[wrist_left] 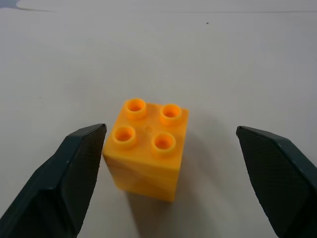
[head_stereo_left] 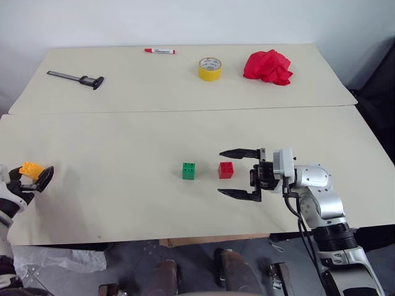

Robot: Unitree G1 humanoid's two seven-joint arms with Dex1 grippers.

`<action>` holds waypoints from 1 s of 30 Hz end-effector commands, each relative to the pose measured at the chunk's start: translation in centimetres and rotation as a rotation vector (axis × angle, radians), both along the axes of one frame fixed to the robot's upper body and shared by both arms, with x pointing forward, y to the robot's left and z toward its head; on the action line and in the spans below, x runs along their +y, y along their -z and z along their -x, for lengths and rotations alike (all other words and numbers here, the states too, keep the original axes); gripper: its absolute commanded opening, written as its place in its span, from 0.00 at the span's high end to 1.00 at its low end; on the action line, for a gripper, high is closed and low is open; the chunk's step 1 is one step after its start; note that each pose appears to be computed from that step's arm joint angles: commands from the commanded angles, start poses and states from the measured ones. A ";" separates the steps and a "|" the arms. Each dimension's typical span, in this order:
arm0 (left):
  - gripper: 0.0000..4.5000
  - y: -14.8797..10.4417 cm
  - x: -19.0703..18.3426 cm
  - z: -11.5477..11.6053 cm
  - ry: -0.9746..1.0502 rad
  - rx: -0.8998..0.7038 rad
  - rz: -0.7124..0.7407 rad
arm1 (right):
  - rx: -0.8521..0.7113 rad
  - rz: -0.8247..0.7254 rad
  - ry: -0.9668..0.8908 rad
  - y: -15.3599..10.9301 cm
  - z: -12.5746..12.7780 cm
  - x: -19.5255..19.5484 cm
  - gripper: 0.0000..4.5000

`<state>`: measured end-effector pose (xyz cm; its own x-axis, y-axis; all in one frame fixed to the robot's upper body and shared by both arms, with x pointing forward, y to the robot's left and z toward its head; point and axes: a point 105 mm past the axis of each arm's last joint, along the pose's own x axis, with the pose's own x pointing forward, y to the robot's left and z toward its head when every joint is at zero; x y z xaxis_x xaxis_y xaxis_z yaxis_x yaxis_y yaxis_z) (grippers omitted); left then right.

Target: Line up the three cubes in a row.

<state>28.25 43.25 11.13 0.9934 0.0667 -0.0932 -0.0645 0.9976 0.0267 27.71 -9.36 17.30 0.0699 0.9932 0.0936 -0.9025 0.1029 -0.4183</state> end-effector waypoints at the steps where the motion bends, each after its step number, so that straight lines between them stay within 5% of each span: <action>1: 0.26 -1.3 0.5 0.2 0.033 0.004 -0.090 | -0.036 -0.015 0.022 -1.0 0.1 -0.4 0.00; 7: 0.66 -3.0 -3.2 0.6 0.341 -0.016 -0.120 | -0.041 0.002 0.042 -1.0 0.0 -1.0 0.00; 16: 0.66 -8.5 -18.7 -1.3 1.117 -0.087 -0.282 | -0.035 0.055 0.129 -0.9 -0.4 -3.9 0.00; 22: 0.66 -4.4 -23.8 -3.1 1.440 0.060 -0.345 | -0.034 0.071 0.153 -0.8 0.0 -5.3 0.00; 30: 0.66 -2.8 -25.4 -5.6 1.531 0.100 -0.380 | -0.014 0.106 0.215 -0.4 0.9 -7.3 0.00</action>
